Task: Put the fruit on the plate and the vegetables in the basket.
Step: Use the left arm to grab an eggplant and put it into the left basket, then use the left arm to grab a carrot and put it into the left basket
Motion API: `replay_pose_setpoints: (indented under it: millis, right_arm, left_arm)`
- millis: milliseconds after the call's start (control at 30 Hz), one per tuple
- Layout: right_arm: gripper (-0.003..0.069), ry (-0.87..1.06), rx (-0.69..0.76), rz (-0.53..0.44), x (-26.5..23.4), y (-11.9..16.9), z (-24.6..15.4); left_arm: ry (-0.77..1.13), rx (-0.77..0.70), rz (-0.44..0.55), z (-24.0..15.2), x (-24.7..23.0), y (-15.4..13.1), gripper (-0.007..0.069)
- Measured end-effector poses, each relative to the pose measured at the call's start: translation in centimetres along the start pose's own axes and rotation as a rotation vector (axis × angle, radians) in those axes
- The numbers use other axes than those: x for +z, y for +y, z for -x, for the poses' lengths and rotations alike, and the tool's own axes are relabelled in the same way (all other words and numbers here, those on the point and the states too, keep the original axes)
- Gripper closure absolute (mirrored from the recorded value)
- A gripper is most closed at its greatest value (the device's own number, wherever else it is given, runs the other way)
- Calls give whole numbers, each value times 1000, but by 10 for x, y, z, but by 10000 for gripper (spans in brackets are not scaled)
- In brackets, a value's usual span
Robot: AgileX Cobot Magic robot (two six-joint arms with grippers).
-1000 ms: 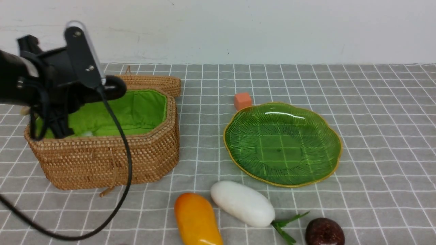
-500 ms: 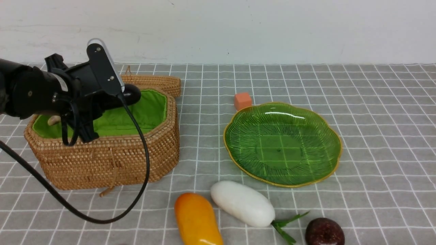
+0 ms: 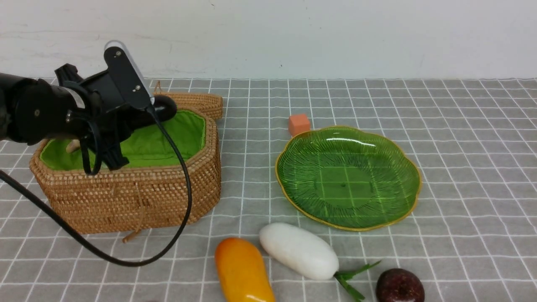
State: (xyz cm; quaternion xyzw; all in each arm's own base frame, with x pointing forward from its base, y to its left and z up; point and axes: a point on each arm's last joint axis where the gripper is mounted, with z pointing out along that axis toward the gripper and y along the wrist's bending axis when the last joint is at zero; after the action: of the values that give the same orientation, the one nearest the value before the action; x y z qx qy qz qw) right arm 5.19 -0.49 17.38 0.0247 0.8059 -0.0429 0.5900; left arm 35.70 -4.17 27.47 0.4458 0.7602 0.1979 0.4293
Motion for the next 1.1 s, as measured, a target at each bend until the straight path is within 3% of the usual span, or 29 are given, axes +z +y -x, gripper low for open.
replay_pose_setpoints:
  millis: [133, 367, 467, 700, 733, 767, 800, 867, 900, 967, 1033, 1100]
  right_arm:
    - [417, 0, 0, 0, 0, 0, 0]
    - [417, 0, 0, 0, 0, 0, 0]
    - [417, 0, 0, 0, 0, 0, 0]
    - [417, 0, 0, 0, 0, 0, 0]
    - [417, 0, 0, 0, 0, 0, 0]
    - [417, 0, 0, 0, 0, 0, 0]
    - [417, 0, 0, 0, 0, 0, 0]
    - [417, 0, 0, 0, 0, 0, 0]
    - [417, 0, 0, 0, 0, 0, 0]
    - [417, 0, 0, 0, 0, 0, 0]
    - [417, 0, 0, 0, 0, 0, 0]
    - [417, 0, 0, 0, 0, 0, 0]
  left_arm:
    - [-1, -4, 1, 0, 0, 0, 249]
    - [27, -54, -29, -2, -4, -2, -8]
    - [65, -87, -74, -2, -18, -2, -38]
    - [36, -328, -185, 10, -88, 1, 46]
    - [7, -499, -253, 17, -109, -2, 85]
    - [0, -522, -255, 18, -111, -2, 95]
    - [8, -702, -342, 22, -125, -7, 134]
    - [20, -820, -445, 24, -132, -14, 153]
    - [131, -995, -556, 25, -140, -25, 174]
    - [271, -1105, -662, 20, -144, -38, 188]
    - [428, -1156, -716, 9, -146, -55, 190]
    - [522, -1209, -710, -4, -147, -70, 190]
